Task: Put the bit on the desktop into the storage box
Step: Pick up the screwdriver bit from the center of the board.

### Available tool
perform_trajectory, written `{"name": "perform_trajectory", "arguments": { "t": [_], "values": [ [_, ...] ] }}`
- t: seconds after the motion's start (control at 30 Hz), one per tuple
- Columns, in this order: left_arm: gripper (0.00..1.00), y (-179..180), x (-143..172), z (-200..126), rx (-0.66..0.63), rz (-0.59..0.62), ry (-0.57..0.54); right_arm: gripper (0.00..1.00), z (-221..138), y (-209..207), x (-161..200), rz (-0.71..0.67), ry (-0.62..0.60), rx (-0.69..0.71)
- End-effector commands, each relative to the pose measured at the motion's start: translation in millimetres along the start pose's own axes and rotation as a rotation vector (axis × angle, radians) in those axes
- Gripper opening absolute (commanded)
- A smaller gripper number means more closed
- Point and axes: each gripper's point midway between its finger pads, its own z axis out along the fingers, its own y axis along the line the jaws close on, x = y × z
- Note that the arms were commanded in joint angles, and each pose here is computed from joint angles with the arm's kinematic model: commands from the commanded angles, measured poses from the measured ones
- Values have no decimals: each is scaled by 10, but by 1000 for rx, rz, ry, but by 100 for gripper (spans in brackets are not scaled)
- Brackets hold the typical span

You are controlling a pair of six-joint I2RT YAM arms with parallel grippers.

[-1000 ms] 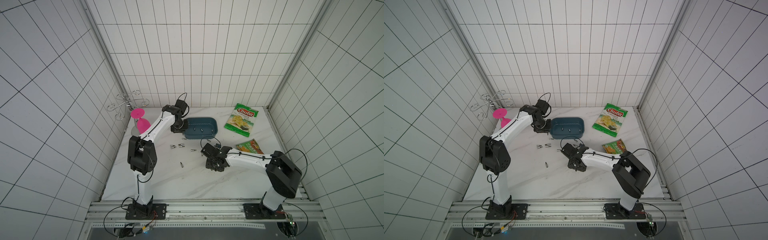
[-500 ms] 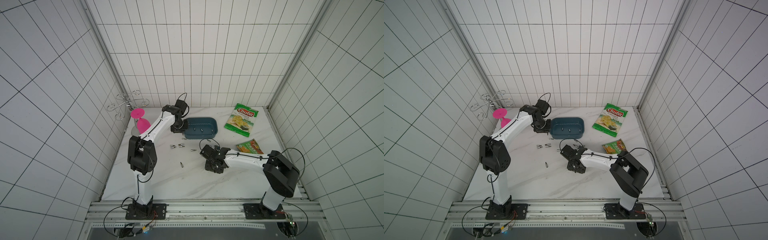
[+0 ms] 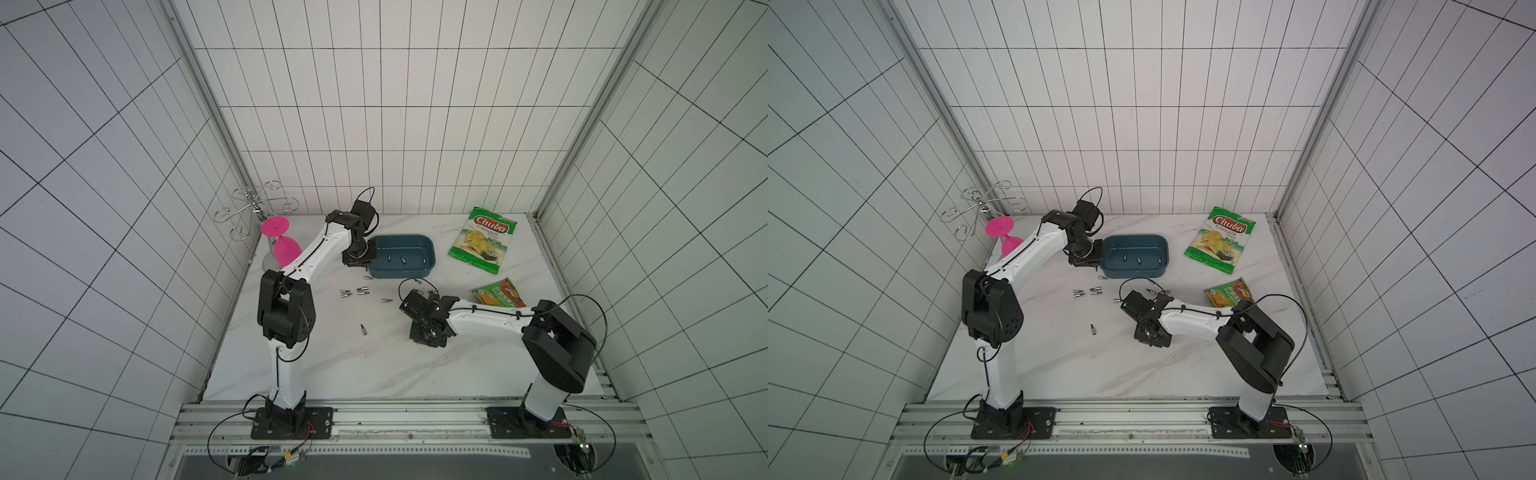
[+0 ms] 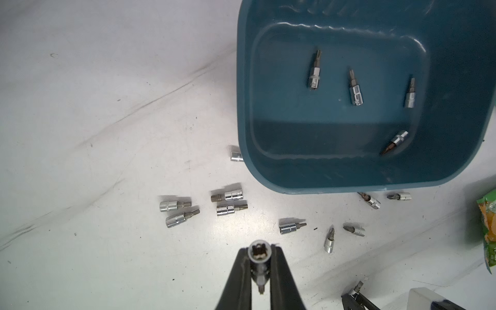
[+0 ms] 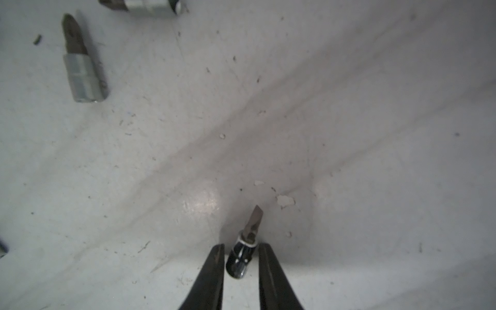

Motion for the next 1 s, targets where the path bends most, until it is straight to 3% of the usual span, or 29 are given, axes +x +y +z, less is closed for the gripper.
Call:
{"name": "perform_trajectory", "arguments": {
  "t": [0.0,0.37,0.63,0.97],
  "values": [
    [0,-110,-83,33,20,14,-15,19,137,-143,119,-2,48,43],
    [0,-373,-209,148,77,28,-20,1,170,-155,120,2,59,26],
    [0,-484,-342,338,103,28,-23,0,41,-126,38,-33,30,25],
    [0,-662,-556,677,155,15,-27,0,-548,-128,-185,-90,-75,7]
  ]
}}
